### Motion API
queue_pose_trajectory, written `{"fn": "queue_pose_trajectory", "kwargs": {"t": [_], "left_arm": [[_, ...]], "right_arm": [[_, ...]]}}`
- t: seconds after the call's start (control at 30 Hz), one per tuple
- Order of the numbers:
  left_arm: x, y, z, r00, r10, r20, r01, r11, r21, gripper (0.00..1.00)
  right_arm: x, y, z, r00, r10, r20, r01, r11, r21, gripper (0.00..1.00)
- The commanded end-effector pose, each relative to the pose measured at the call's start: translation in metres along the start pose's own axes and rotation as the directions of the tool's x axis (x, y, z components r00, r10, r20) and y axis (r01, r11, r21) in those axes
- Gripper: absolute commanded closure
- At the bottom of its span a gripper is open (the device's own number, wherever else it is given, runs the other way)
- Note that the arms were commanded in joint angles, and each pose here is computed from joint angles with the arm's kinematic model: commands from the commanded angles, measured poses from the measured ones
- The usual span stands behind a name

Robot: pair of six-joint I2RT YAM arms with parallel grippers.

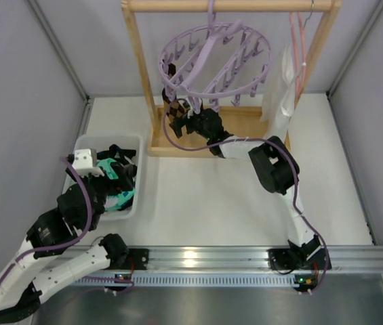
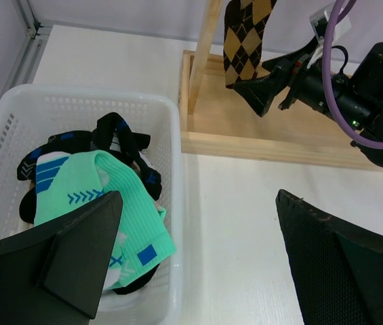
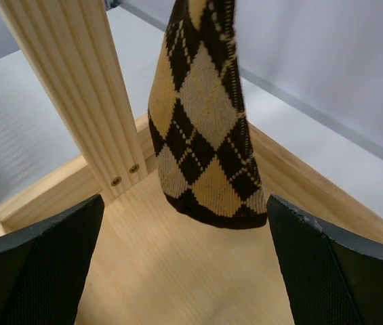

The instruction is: Remove the socks clipped to the hanger

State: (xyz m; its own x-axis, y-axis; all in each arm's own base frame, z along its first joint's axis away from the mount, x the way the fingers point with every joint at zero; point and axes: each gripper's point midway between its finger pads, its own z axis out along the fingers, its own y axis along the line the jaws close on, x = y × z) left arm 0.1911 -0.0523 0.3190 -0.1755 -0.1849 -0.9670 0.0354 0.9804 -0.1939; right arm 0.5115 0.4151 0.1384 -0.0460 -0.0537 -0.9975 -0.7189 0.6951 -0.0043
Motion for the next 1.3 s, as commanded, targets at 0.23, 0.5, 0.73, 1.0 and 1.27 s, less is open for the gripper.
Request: {"fn": "queue_pose_trajectory", "kwargs": {"t": [0.23,0.5,0.73,1.0,1.27], "left_arm": [[0.016,-0.008,0.002,1.000,-0.013,-0.016,0.014,0.998,0.060,0.02],[0.022,-0.011,0.005,0.999,0.012,-0.033,-0.010,0.998,0.058,0.02],[0.029,-0.011,0.009,0.998,0.045,-0.050,-0.042,0.998,0.047,0.01],[0.027,-0.009,0.008,0.998,0.038,-0.043,-0.036,0.998,0.043,0.01],[0.025,-0.009,0.006,0.999,0.016,-0.034,-0.014,0.999,0.048,0.02]], "right_arm": [[-0.027,-0.015,0.047,0.992,-0.083,0.096,0.086,0.996,-0.035,0.01],[-0.039,-0.039,0.055,0.987,-0.063,0.148,0.050,0.995,0.091,0.00],[-0.040,-0.057,0.061,0.980,-0.108,0.167,0.077,0.981,0.181,0.01],[-0.063,-0.048,0.061,0.954,-0.130,0.269,0.106,0.989,0.100,0.77],[-0.089,-0.006,0.014,0.930,-0.004,0.367,0.025,0.998,-0.054,1.00]]}}
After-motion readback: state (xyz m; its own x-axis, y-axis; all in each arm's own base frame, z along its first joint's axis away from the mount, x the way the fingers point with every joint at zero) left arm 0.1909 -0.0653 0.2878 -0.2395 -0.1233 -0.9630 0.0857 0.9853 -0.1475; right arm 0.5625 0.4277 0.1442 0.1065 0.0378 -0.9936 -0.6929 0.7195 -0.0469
